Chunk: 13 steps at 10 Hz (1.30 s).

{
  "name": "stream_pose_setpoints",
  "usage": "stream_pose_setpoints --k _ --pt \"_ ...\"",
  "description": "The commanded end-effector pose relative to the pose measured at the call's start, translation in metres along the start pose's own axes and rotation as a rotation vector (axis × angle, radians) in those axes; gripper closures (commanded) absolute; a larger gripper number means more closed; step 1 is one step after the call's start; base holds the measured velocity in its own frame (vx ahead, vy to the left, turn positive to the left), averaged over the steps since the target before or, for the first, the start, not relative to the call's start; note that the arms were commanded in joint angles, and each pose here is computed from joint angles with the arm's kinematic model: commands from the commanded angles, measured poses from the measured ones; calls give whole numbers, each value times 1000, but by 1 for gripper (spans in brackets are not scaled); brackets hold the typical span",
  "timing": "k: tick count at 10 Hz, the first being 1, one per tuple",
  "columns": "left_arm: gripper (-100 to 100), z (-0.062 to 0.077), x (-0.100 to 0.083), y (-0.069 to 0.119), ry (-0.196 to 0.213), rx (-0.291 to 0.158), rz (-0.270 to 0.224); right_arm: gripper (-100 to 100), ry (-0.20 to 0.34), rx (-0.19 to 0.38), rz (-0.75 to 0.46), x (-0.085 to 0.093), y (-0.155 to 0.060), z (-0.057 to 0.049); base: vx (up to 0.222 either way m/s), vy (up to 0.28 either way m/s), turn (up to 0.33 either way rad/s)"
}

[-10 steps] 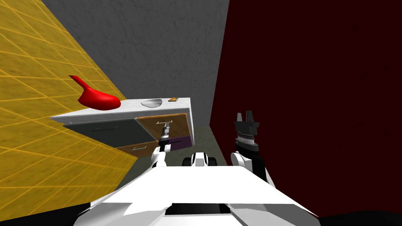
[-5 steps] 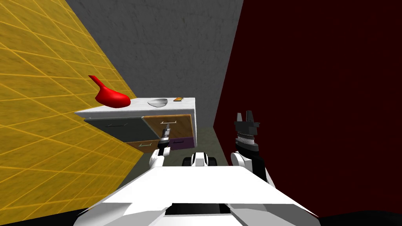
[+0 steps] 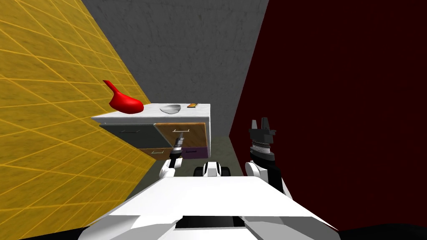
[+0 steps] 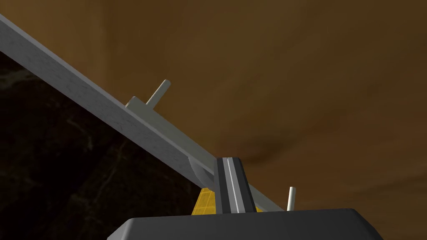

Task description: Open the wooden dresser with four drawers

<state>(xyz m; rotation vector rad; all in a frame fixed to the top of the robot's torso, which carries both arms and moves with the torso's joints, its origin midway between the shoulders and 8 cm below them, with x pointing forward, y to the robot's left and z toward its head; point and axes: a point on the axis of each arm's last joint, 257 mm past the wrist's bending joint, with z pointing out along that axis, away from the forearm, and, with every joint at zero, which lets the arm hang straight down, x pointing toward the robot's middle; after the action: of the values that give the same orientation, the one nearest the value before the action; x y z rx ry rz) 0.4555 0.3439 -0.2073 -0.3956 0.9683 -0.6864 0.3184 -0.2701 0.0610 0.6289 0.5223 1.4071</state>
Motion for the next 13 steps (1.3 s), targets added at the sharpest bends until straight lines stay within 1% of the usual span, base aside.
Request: stream_pose_setpoints --k 1,2,3,4,5,6,7,8,9,10,11,12,13 --pt "100 -11 10 -12 27 24 -15 0 0 0 0 0 0 0 96 11 199" --pt "100 -9 19 -19 42 40 -27 0 0 0 0 0 0 0 42 9 0" --pt "100 -18 12 -24 31 40 -26 0 0 0 0 0 0 0 78 15 309" --pt "100 -21 23 -30 53 50 -40 0 0 0 0 0 0 0 82 3 157" --pt "100 -20 32 -38 70 66 -55 0 0 0 0 0 0 0 37 -3 -42" --pt "100 -28 26 -43 55 66 -58 0 0 0 0 0 0 0 79 13 288" --pt "100 -32 37 -50 79 75 -75 0 0 0 0 0 0 0 79 -3 180" --pt "100 -31 46 -58 94 90 -90 0 0 0 0 0 0 0 38 -8 -22" --pt "100 -39 41 -62 79 85 -100 0 0 0 0 0 0 0 86 5 322" --pt "100 -44 50 -70 99 95 -115 0 0 0 0 0 0 0 87 -1 146" --pt "100 -43 59 -79 115 111 -132 0 0 0 0 0 0 0 41 -2 -41" --pt "100 -52 55 -83 100 101 -146 0 0 0 0 0 0 0 74 8 315" --pt "100 -56 61 -91 116 111 -160 0 0 0 0 0 0 0 96 -4 166"
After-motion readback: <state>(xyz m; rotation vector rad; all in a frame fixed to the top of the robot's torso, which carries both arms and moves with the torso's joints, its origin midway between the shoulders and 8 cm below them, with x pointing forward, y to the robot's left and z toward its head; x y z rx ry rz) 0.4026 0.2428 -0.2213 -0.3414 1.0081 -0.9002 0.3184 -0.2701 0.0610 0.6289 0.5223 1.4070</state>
